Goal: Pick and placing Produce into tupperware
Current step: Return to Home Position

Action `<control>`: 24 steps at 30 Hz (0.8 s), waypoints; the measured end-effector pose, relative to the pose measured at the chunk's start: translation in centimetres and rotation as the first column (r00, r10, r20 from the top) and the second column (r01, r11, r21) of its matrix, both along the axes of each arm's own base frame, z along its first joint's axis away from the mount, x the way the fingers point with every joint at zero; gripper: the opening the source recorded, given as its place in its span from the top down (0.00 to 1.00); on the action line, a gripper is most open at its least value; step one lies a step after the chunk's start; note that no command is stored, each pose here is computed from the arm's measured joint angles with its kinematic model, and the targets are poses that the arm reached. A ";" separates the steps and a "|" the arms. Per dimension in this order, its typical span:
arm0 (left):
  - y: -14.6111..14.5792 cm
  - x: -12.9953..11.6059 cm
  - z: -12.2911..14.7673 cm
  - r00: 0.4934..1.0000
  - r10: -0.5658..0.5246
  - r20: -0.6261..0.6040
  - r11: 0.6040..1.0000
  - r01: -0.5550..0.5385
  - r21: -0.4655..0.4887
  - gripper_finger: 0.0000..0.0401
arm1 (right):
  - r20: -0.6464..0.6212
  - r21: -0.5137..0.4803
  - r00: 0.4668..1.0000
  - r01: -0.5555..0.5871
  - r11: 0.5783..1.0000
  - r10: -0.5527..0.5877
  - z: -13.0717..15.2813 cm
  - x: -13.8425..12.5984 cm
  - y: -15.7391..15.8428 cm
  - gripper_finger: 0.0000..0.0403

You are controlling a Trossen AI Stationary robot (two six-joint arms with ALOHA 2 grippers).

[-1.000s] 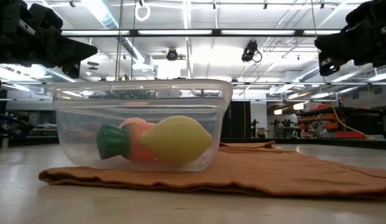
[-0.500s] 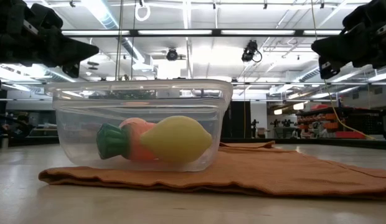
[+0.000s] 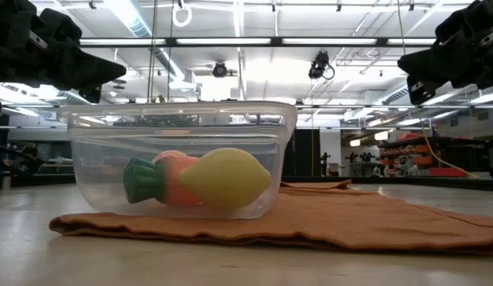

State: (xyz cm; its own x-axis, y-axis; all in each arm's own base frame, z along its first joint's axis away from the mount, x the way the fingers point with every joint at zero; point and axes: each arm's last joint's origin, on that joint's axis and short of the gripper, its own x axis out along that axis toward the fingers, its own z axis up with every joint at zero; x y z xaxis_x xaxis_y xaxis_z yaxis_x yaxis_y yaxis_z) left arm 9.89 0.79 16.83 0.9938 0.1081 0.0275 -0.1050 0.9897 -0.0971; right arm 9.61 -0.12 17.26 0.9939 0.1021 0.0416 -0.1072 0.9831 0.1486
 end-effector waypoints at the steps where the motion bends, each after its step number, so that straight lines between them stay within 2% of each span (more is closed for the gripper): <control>1: 0.0 0.0 0.0 1.000 0.000 0.001 1.000 0.000 0.002 0.93 | 0.000 0.000 1.000 0.000 1.000 0.000 0.0 0.0 0.0 1.00; 14: 0.0 0.0 0.0 1.000 -0.001 0.001 1.000 0.001 0.003 0.91 | 0.002 -0.002 1.000 0.000 1.000 0.000 0.1 0.0 0.0 1.00; 24: 0.0 0.0 0.0 1.000 0.000 0.002 1.000 0.000 0.003 0.94 | 0.003 -0.002 1.000 0.000 1.000 0.000 0.1 0.0 0.0 1.00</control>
State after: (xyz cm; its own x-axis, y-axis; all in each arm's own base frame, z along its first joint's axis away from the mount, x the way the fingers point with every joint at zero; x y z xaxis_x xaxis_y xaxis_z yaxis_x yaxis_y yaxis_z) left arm 9.89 0.79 16.85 0.9937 0.1077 0.0295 -0.1045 0.9901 -0.0939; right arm 9.59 -0.12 17.38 0.9937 0.1025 0.0449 -0.1080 0.9833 0.1465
